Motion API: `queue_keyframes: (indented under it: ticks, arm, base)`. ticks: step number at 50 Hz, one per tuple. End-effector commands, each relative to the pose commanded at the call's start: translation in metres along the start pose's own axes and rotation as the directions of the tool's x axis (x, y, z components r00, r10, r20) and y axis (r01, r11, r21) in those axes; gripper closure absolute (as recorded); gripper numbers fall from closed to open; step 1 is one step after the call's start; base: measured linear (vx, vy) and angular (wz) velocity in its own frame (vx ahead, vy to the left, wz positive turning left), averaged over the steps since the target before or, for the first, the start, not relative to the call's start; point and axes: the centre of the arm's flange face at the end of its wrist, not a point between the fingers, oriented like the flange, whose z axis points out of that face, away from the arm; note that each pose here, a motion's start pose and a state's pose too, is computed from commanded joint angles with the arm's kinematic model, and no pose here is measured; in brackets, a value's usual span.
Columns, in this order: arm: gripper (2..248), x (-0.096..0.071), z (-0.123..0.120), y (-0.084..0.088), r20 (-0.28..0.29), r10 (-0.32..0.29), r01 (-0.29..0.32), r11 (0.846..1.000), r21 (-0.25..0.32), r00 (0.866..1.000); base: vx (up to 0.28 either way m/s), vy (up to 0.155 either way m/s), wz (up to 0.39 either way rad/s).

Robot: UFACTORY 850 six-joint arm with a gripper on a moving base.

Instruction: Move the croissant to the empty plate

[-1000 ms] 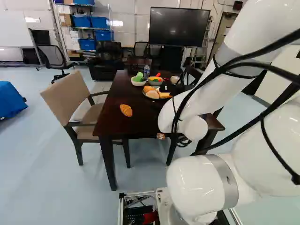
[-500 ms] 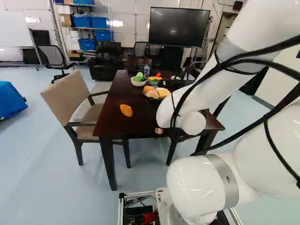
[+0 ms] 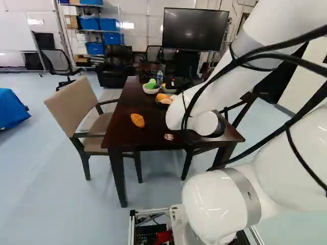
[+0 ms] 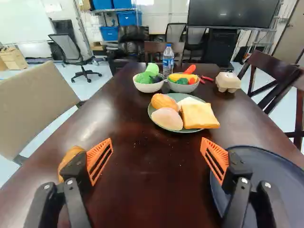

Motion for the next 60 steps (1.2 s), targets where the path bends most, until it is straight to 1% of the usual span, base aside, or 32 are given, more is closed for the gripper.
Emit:
queue_keyframes:
  ticks: [33,60]
  arm:
    - [3,0.035,0.026,-0.033,0.065,-0.036,0.03,0.996,0.089,0.997]
    - [3,0.064,0.05,-0.062,0.132,-0.071,0.051,0.987,0.151,0.989]
  base:
    - [0.0,0.0,0.0]
    - [0.0,0.0,0.0]
